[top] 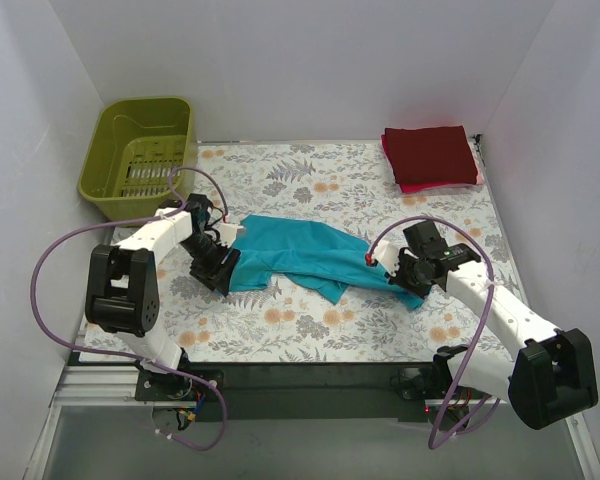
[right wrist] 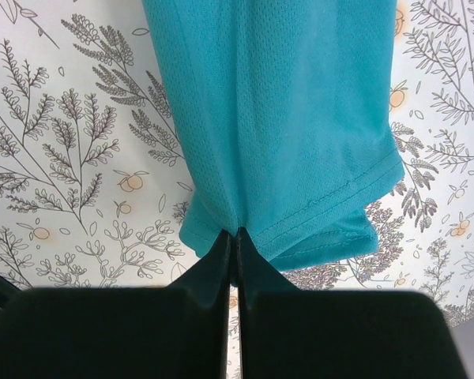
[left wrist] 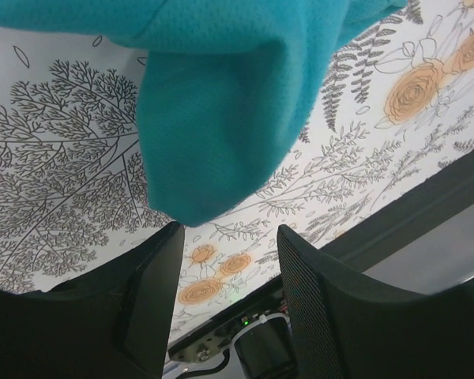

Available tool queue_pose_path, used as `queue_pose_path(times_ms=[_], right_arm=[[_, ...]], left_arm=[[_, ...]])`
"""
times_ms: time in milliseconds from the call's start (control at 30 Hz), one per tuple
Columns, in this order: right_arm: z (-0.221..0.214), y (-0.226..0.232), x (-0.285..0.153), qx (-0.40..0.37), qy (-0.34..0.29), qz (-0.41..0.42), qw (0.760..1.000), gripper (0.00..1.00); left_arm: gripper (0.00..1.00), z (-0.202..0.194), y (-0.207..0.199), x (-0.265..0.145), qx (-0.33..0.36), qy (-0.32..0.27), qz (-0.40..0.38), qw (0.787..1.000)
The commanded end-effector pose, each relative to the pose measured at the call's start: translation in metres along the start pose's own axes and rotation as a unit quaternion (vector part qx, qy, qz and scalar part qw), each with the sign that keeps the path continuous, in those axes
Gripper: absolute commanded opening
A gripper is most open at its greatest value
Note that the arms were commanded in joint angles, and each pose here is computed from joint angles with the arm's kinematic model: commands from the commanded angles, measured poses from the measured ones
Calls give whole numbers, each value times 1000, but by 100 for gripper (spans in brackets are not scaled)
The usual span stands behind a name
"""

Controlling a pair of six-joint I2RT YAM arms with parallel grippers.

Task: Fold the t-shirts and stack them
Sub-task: Flatten the tshirt out

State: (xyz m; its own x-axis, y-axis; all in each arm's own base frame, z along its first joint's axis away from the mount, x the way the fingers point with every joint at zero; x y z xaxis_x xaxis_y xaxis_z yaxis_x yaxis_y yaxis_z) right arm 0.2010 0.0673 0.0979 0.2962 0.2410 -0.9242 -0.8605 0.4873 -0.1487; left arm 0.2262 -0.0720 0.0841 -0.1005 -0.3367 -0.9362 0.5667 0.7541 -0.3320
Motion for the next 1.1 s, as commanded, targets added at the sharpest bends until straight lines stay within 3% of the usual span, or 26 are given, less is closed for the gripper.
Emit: queue_pose_path(times_ms=[0,200,333,467,633,900,1067], right_arm=[[-5,5,-3,-4,2,7,1000,1],[-4,5,-5,0,-4,4,1000,1],[-4,5,-7,1,-8,-1,1000,1],[-3,2,-13,1,-9,-13,1000,1],[19,-19,-52,6,-52,-73,996,1],[73,-95,-154,35,-141,-229,962,1],[87,-111,-205,27,-179,-290,940,1]], left_arm=[[49,10,-1,1,5,-46,10,999],[45,11,3,18,-16,-58,11,998],[32,26,4,15,-23,-93,13,995],[0,34,-1,0,-14,-117,17,993],[0,54,-20,-70,5,-179,38,983],[0,112,-28,-226,2,-403,140,904],[0,114,-39,-272,5,-458,164,874]])
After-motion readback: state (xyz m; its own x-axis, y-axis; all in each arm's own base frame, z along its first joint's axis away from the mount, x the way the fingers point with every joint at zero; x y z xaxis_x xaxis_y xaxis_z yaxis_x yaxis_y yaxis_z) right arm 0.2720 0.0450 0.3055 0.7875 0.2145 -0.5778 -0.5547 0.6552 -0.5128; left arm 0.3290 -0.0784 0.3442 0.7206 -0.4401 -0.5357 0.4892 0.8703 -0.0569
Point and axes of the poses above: each gripper's point midway between its finger pads, its own x axis out along the fingers, its own y axis along the line the jaws close on, z = x × y, the point moved 3 cm from there along -x, back along the fingers, and after that the axes turned 5 degrees about x, right-handed, at the moved point
